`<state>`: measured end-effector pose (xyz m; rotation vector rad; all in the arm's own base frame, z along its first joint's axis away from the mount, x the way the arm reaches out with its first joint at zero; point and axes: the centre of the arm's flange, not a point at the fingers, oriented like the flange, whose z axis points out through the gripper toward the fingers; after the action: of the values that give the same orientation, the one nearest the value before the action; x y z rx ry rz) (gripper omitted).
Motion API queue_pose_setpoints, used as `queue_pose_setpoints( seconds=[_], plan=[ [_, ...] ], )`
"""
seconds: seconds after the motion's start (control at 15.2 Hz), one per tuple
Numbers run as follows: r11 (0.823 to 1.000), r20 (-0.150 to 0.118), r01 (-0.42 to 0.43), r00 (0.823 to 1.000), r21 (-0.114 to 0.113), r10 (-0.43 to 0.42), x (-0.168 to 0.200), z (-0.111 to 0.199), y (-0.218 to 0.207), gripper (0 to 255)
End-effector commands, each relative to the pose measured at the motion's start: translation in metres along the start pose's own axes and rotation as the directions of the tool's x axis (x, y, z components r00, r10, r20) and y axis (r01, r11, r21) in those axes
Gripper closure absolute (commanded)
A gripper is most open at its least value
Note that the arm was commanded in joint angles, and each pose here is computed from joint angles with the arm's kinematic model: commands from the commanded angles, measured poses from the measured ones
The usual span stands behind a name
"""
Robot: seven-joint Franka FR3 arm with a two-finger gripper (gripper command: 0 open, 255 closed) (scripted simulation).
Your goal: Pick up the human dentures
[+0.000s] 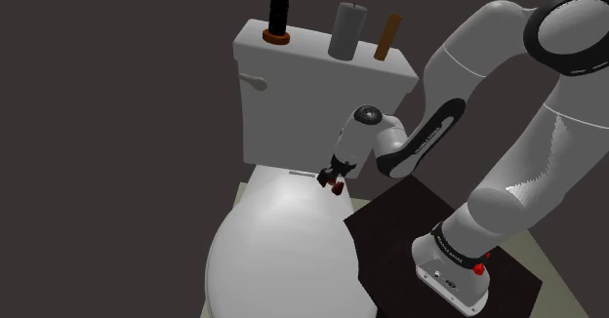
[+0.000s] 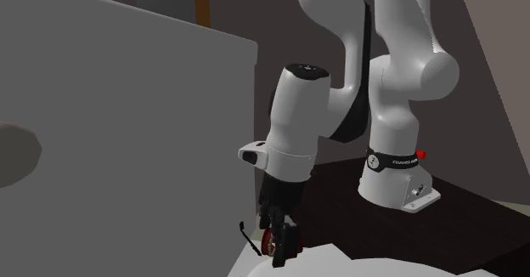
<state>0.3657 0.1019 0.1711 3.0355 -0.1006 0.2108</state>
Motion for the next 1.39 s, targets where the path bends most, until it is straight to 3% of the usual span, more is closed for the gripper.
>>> queue_pose_setpoints(
  seconds=[0.0, 0.59, 1.32],
  plan=[
    [1.000, 0.000, 0.001, 1.000, 0.000, -0.001, 0.000, 0.002, 0.000, 255],
    [1.000, 0.000, 0.000, 1.000, 0.000, 0.000, -0.001, 0.002, 0.000, 255],
    [1.000, 0.000, 0.000, 1.000, 0.000, 0.000, 0.008, -0.056, 0.005, 255]
  ],
)
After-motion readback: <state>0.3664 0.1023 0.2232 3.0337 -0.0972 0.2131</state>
